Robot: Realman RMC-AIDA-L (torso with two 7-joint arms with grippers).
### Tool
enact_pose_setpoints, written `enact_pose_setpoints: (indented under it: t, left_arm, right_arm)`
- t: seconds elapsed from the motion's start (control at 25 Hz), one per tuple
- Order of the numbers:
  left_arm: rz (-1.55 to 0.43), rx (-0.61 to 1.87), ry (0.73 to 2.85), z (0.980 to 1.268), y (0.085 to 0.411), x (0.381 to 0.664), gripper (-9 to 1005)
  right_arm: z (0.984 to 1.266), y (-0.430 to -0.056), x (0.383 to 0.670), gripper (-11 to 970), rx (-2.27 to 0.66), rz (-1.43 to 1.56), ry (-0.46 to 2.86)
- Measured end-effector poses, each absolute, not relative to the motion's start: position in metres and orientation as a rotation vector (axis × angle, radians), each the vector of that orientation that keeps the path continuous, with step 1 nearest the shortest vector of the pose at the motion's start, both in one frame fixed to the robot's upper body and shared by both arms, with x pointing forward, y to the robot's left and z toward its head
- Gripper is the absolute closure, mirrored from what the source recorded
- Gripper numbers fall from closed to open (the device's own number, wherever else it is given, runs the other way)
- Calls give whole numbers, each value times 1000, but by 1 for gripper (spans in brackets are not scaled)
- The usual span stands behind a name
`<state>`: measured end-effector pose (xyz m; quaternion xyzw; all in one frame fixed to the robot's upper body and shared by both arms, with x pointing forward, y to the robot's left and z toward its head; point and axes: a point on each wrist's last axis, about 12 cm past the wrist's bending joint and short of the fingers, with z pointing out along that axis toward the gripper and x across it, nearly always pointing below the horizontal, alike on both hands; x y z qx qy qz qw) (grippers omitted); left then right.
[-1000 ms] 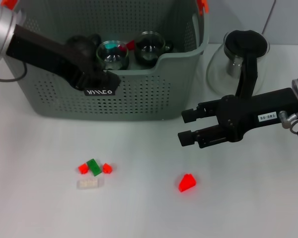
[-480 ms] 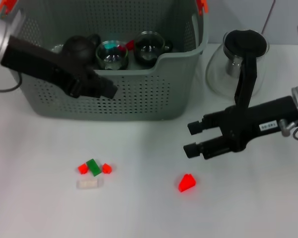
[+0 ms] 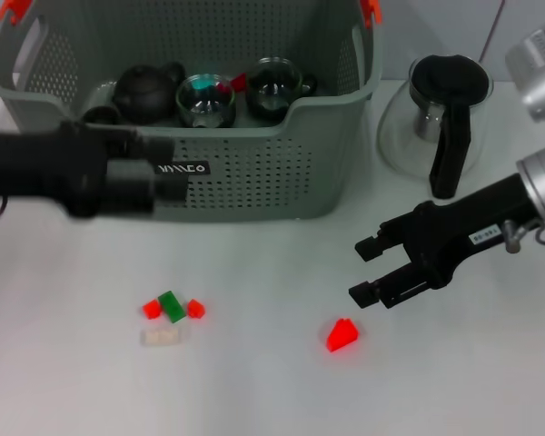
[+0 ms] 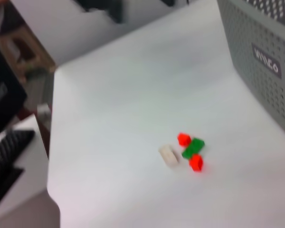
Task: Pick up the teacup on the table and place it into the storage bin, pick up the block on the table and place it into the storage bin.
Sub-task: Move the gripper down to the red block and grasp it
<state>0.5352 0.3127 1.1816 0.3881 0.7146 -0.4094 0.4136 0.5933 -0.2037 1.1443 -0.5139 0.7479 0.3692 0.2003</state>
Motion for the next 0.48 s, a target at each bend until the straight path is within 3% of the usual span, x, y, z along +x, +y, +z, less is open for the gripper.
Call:
enact_pose_setpoints:
  t: [0.2, 0.48]
  left_arm:
    - [-1098, 1087, 1706, 1155, 316, 515, 331]
    - [-1182, 1015, 1654, 1125, 315, 498, 176]
  right_arm:
    - [1149, -187, 601, 137, -1577, 920, 2118]
    - [1145, -147, 610, 136, -1803, 658, 2148]
